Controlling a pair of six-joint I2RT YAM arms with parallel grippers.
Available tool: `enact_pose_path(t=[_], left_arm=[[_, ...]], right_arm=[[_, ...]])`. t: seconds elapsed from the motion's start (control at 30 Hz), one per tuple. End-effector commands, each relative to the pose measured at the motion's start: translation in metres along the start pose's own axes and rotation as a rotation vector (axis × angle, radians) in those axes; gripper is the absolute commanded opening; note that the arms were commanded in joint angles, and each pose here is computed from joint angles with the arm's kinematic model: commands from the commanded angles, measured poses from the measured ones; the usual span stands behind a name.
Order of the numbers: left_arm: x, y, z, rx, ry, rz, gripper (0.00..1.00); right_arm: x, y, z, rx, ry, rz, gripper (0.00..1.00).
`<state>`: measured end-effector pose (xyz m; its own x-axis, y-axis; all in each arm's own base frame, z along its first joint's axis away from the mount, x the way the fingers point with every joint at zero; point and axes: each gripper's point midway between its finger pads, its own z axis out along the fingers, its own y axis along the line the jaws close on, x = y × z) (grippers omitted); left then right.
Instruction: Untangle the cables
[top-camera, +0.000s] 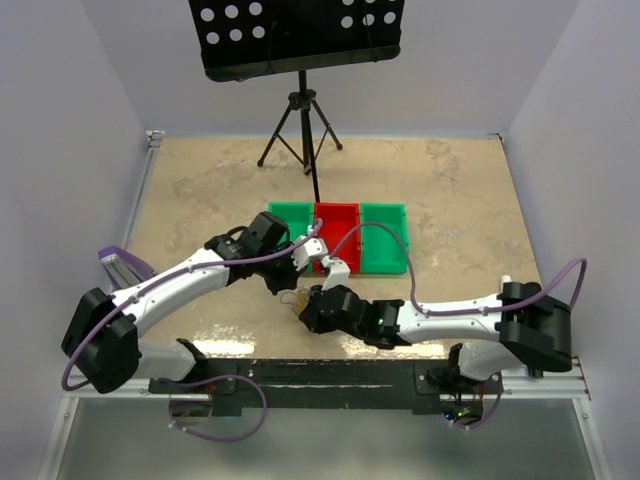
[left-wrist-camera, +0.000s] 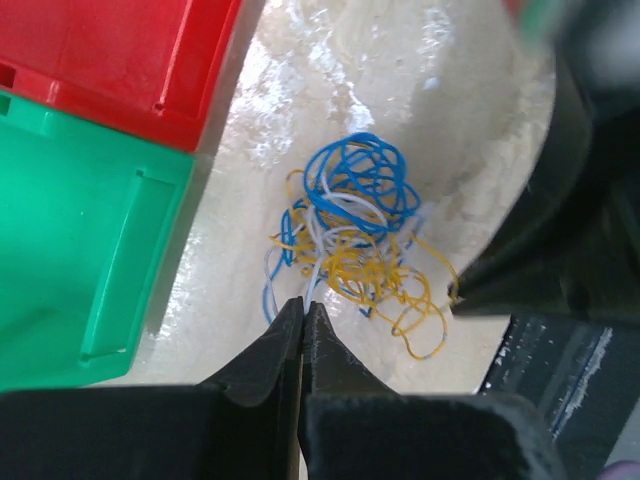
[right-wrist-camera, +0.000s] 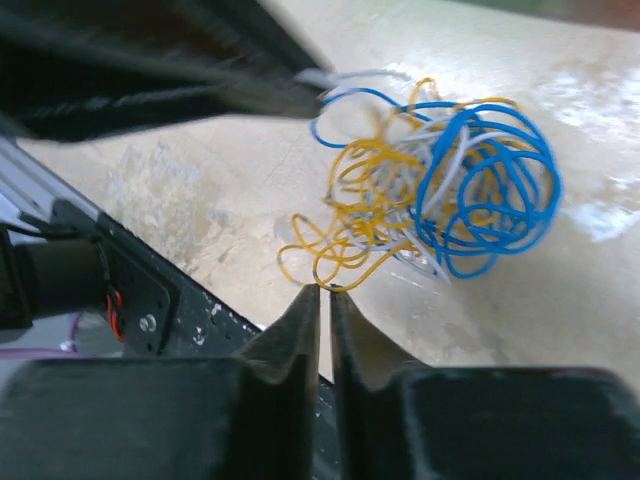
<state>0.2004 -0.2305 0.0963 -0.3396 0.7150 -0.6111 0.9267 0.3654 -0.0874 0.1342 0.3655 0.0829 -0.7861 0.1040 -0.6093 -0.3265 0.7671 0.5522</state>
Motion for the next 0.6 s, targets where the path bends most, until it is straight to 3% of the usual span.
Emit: enact_pose_path(t=[0.0,0.03,0.2,0.57], left_arm=[[-0.015,-0.032,-0.017,0.139,-0.065,0.08,0.0],[-0.015,-0.035,-0.018,0.153,-0.067,0.087,0.0],[-0.02,-0.04,-0.031,0.171,-0.079,0.114,0.0],[-0.029,-0.003,-0.07,-0.009,-0.1,0.136,0.0]], right_arm=[[-0.018,-0.021,-0.009,0.072,-0.091,0.12,0.05],[-0.016,-0.024,-0.009,0.085,-0.087,0.124,0.0],[-0.011,-0.037,-0.013,0.133,-0.083,0.135,0.0],[-0.024,-0.078,-0.069,0.233,-0.147,0.246,0.0]])
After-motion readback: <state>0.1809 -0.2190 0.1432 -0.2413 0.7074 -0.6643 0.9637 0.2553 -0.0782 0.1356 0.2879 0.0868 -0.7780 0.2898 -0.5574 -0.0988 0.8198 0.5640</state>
